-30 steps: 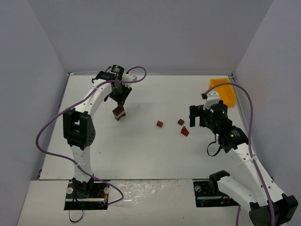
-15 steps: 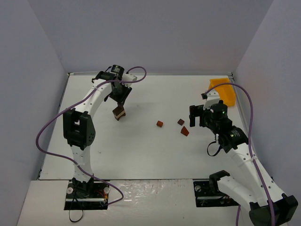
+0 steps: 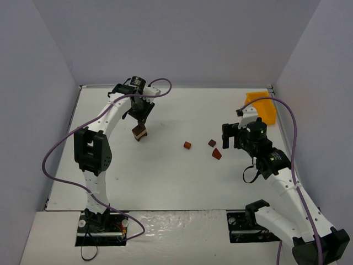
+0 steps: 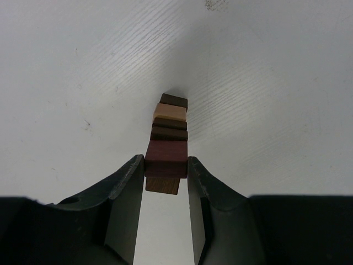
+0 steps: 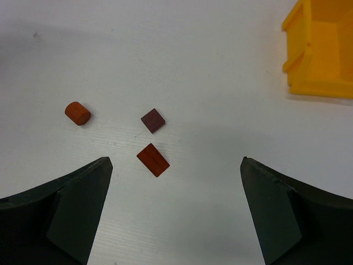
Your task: Build the wood block tower
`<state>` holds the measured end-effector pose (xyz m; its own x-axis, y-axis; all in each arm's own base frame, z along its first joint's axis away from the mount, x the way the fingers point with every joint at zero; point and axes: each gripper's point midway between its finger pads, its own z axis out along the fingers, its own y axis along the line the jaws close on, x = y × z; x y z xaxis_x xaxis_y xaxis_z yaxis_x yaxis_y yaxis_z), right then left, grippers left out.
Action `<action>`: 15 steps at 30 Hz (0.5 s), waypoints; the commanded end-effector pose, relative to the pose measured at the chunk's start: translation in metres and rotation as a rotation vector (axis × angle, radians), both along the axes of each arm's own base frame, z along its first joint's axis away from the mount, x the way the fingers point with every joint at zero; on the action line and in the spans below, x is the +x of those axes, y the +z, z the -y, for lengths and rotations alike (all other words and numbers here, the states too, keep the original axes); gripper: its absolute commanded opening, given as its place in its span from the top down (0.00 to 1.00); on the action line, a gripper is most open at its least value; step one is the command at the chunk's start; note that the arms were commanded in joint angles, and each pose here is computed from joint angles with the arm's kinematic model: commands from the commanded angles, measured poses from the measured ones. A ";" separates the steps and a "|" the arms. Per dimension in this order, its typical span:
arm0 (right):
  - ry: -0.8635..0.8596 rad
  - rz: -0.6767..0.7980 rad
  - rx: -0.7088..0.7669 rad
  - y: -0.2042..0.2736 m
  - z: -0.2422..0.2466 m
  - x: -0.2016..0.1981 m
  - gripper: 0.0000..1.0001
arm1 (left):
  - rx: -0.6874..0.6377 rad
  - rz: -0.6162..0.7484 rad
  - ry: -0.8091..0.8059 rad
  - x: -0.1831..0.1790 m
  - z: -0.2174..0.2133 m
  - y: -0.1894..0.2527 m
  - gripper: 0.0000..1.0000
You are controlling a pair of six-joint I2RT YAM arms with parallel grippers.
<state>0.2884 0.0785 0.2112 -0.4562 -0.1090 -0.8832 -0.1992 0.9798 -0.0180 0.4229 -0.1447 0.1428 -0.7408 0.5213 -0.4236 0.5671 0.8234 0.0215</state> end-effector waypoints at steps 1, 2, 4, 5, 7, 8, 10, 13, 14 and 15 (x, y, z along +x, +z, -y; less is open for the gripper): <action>-0.014 0.055 0.004 0.012 0.003 0.005 0.00 | -0.019 0.035 0.005 0.002 0.000 0.016 0.73; -0.014 0.055 0.003 0.013 0.003 0.005 0.00 | -0.019 0.036 0.005 0.002 0.000 0.017 0.71; -0.012 0.053 0.003 0.012 0.003 0.005 0.00 | -0.018 0.037 0.006 0.002 -0.001 0.017 0.68; -0.011 0.053 0.003 0.012 0.003 0.005 0.00 | -0.018 0.037 0.006 0.002 -0.001 0.017 0.67; -0.010 0.053 0.003 0.012 0.003 0.005 0.00 | -0.018 0.042 0.008 0.003 -0.001 0.018 0.61; -0.010 0.050 0.004 0.012 0.003 0.005 0.00 | -0.018 0.044 0.008 0.003 -0.001 0.019 0.59; -0.008 0.050 0.005 0.011 0.002 0.006 0.00 | -0.018 0.047 0.009 0.004 0.000 0.020 0.56; -0.003 0.048 0.006 0.011 0.001 0.006 0.00 | -0.017 0.053 0.015 0.005 -0.001 0.022 0.51; -0.001 0.048 0.006 0.011 0.001 0.006 0.00 | -0.019 0.056 0.017 0.005 -0.001 0.023 0.50; 0.002 0.047 0.008 0.011 0.000 0.006 0.00 | -0.023 0.059 0.019 0.006 0.000 0.024 0.48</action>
